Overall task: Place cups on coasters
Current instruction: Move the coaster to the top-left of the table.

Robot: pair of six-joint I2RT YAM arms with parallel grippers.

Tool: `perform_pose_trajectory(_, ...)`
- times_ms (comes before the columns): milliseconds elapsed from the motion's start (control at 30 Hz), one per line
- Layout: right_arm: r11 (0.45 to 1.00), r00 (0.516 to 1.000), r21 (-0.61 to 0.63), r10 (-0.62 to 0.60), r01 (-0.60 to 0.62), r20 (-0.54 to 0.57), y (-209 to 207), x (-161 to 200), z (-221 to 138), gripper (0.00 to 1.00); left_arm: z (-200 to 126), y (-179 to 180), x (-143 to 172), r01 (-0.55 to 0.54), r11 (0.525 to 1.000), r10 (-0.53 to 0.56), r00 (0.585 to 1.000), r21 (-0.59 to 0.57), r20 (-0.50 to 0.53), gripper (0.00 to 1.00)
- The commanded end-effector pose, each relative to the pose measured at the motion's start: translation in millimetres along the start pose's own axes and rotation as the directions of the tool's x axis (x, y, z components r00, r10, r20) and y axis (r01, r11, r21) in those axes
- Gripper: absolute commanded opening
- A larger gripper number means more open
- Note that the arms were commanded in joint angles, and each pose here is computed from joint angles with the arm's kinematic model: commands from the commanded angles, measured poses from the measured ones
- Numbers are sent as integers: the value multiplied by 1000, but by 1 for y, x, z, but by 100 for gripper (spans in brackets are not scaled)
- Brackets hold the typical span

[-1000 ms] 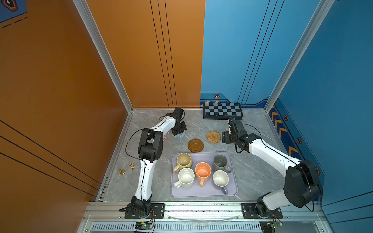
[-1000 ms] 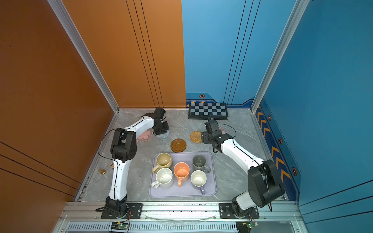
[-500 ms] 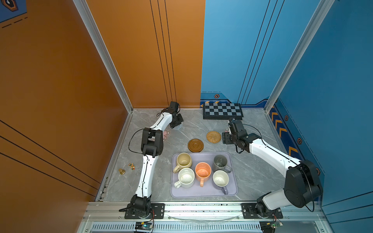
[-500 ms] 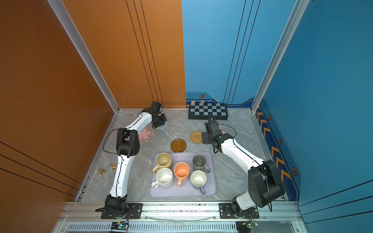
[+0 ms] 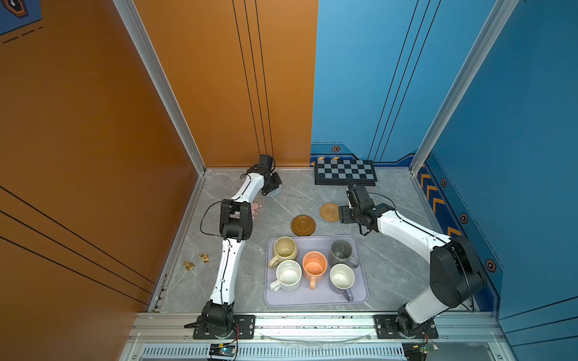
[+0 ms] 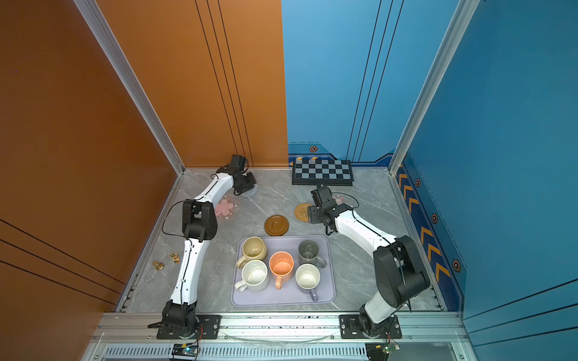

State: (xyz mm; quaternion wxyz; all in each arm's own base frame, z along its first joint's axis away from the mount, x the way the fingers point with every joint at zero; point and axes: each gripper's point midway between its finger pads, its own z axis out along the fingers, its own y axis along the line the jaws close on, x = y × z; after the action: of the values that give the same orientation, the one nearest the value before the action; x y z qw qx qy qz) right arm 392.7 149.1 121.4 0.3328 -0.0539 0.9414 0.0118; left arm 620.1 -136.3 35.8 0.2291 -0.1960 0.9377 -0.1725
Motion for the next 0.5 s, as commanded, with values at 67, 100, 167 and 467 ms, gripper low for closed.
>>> perform_pose_trajectory(67, 1000, 1000, -19, 1, -1, -4, 10, -3, -4, 78, -12, 8, 19, -26, 998, 23, 998, -55, -60, 13)
perform_pose_trajectory(100, 1000, 1000, -21, 0, 0, -2, 11, -3, -5, 78, -15, 7, 18, -28, 998, 25, 998, -53, -58, 14)
perform_pose_trajectory(167, 1000, 1000, -19, -4, 4, -1, 10, -2, -6, 78, -23, 4, 17, -36, 998, 33, 998, -50, -50, 14)
perform_pose_trajectory(467, 1000, 1000, -21, -2, 3, 7, 10, 0, -11, 78, -53, -12, 13, -85, 996, 84, 996, -5, -35, 15)
